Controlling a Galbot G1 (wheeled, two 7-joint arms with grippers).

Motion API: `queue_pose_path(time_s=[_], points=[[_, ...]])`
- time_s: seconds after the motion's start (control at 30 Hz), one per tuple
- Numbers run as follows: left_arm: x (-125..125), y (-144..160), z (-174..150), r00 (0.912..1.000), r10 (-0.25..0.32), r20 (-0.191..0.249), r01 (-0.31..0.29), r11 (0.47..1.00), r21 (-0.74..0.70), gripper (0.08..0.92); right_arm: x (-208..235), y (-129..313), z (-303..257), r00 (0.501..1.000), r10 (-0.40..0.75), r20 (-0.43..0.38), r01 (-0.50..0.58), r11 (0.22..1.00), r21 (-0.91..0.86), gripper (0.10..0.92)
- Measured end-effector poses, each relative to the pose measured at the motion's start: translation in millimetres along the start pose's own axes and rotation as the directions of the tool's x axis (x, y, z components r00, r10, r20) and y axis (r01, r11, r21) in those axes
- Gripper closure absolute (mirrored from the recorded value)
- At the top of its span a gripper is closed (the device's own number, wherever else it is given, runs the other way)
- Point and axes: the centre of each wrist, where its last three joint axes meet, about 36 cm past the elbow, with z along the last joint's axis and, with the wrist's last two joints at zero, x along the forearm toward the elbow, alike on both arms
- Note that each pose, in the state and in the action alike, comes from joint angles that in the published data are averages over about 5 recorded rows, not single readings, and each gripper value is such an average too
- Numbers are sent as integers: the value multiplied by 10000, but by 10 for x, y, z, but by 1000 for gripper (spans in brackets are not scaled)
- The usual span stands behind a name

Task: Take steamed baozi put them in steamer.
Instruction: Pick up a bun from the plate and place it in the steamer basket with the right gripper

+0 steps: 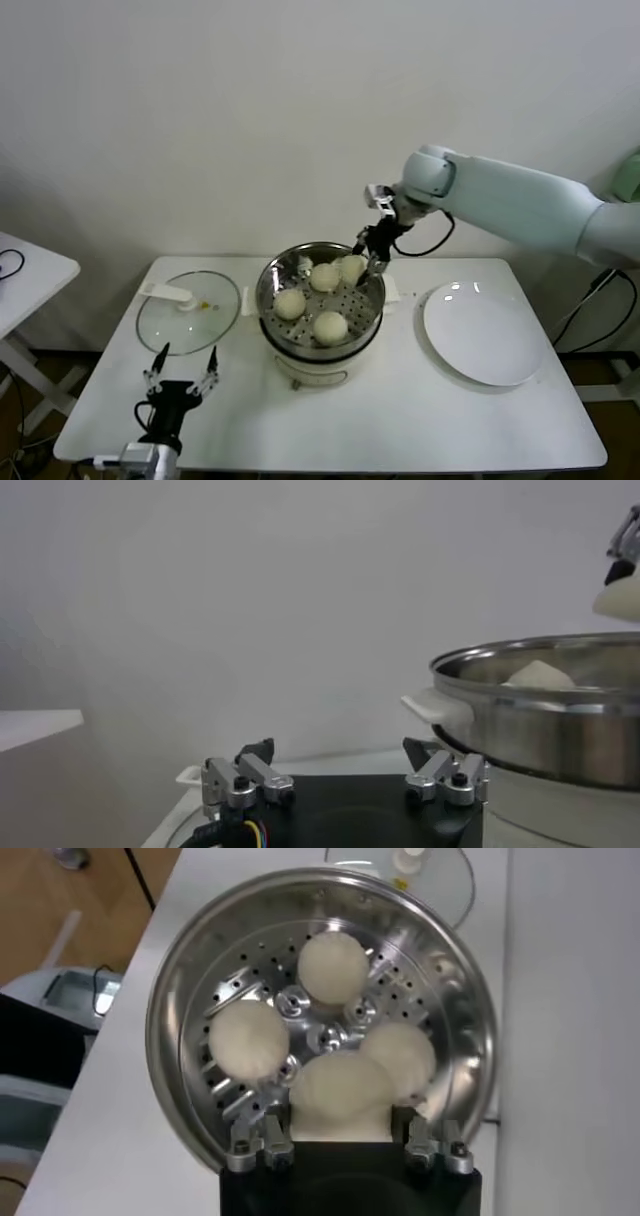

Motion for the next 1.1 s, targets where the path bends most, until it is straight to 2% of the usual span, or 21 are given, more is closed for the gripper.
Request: queue_pose_path(time_s=[0.47, 1.1], points=[[-6, 26, 16, 10000, -45, -54, 45, 10000, 43, 177, -539, -19, -56, 9971, -674, -357, 673, 9977, -34, 386], [-42, 36, 43, 9999, -8, -129, 9, 10000, 36, 177, -665, -107, 102, 9936, -676, -906, 655, 9975, -257, 388]])
